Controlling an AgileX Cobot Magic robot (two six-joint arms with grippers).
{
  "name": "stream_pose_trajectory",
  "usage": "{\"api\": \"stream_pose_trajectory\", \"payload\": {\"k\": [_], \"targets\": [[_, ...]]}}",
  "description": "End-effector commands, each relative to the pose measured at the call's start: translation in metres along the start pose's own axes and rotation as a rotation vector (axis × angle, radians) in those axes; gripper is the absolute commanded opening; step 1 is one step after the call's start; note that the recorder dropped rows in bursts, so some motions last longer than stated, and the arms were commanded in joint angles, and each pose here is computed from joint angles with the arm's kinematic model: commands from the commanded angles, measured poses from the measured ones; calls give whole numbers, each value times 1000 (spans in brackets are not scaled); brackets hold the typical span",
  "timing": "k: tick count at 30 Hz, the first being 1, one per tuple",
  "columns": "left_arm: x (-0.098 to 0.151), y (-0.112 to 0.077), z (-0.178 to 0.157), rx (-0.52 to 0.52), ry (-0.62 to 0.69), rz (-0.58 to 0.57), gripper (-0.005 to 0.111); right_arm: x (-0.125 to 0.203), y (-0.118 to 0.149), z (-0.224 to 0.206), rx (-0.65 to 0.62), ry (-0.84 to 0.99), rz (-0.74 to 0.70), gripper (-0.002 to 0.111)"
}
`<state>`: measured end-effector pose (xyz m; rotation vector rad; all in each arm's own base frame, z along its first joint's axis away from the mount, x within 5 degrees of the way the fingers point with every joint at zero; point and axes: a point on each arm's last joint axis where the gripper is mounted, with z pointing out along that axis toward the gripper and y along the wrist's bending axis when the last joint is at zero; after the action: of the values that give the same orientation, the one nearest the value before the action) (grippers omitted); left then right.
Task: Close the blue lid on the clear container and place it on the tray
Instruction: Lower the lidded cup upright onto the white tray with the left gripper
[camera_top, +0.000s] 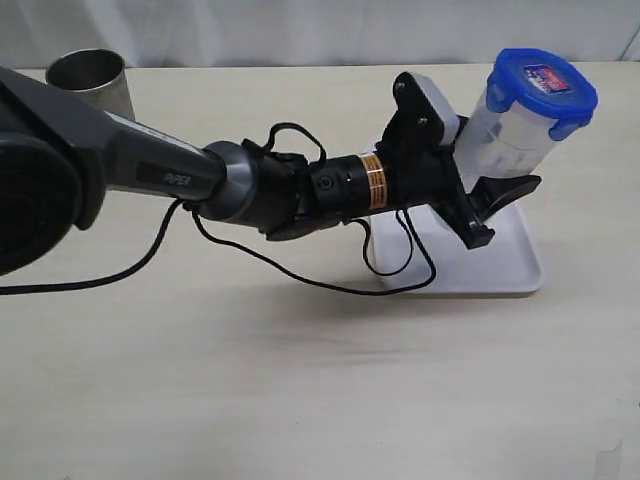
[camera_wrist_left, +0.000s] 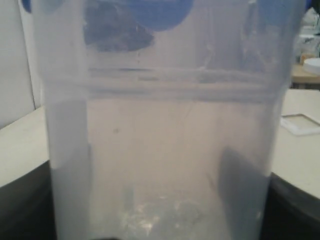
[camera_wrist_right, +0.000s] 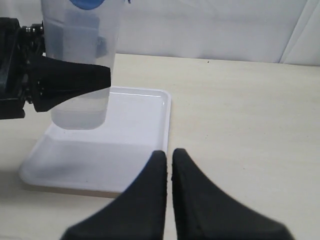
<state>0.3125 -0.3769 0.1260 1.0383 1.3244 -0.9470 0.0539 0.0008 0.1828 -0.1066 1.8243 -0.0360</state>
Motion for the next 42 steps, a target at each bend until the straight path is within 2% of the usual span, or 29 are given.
{"api": "stream_pose_trajectory", "payload": {"k": [1,7,11,14,16,22,33,37,39,42], "targets": [[5,4,0,-36,-198,-102,0,0,0,0,4,-2,0,4],[28,11,-1,-125,-253,-184,0,0,0,0,4,-2,0,4],[40,12,8,-90,-234,-163,0,0,0,0,4,-2,0,4],[50,11,17,-45,-171,-125,0,0,0,0,4,-2,0,4],[57,11,17,-50,-140,-129,0,0,0,0,4,-2,0,4],[68,14,18,-95,-42,-143,0,0,0,0,4,-2,0,4],[69,14,18,-99,-26,-143,1,0,0,0,4,-2,0,4],[70,15,18,-101,-20,-143,17,0,0,0,4,-2,0,4],[70,15,18,-101,-20,-143,31,0,0,0,4,-2,0,4],[70,15,18,-101,-18,-143,61,0,0,0,4,-2,0,4]]}}
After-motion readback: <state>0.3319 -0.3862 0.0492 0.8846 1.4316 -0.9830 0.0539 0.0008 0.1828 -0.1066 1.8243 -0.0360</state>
